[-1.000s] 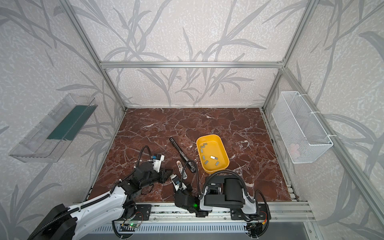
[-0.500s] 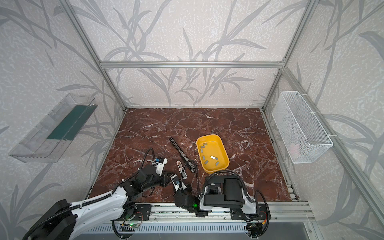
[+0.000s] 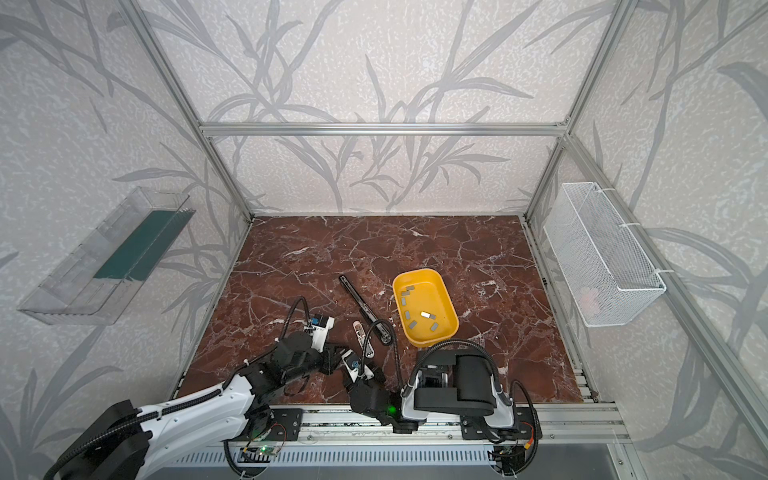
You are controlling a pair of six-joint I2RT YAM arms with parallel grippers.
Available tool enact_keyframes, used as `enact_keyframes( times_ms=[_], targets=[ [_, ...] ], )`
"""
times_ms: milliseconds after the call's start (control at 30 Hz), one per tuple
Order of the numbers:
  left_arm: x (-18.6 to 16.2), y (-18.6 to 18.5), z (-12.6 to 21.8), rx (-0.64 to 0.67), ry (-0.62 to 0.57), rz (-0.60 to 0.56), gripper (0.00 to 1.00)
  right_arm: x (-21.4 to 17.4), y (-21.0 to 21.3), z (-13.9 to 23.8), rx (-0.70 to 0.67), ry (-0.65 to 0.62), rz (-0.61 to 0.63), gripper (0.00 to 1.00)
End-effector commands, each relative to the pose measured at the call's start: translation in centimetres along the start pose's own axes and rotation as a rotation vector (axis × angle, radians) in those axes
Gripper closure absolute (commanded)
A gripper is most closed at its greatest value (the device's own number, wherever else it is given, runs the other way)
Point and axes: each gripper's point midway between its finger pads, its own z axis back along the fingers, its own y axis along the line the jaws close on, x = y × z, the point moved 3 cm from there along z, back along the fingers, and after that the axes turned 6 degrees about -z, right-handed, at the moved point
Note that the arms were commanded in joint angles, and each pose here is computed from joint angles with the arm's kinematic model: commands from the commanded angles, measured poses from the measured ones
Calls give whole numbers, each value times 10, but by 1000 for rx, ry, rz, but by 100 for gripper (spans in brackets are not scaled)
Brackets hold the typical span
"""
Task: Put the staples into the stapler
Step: 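Press the beige stapler's raised lid down shut with the right gripper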
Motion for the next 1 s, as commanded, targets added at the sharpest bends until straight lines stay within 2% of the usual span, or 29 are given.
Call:
enact_keyframes(
  times_ms=[0,100,400,900,967],
  targets=[
    [-10,7,1,30,23,-3,72,-32,-12,9,-6,135,119,34],
    [-11,7,2,31,20,-3,72,-29,-11,13,10,129,110,29],
    [-10,7,3,35,15,0,72,-8,3,36,51,80,133,28],
    [-10,7,3,33,14,-3,72,9,3,51,87,36,103,31],
    [-10,7,3,34,14,-3,72,13,2,55,97,28,97,35]
  ],
)
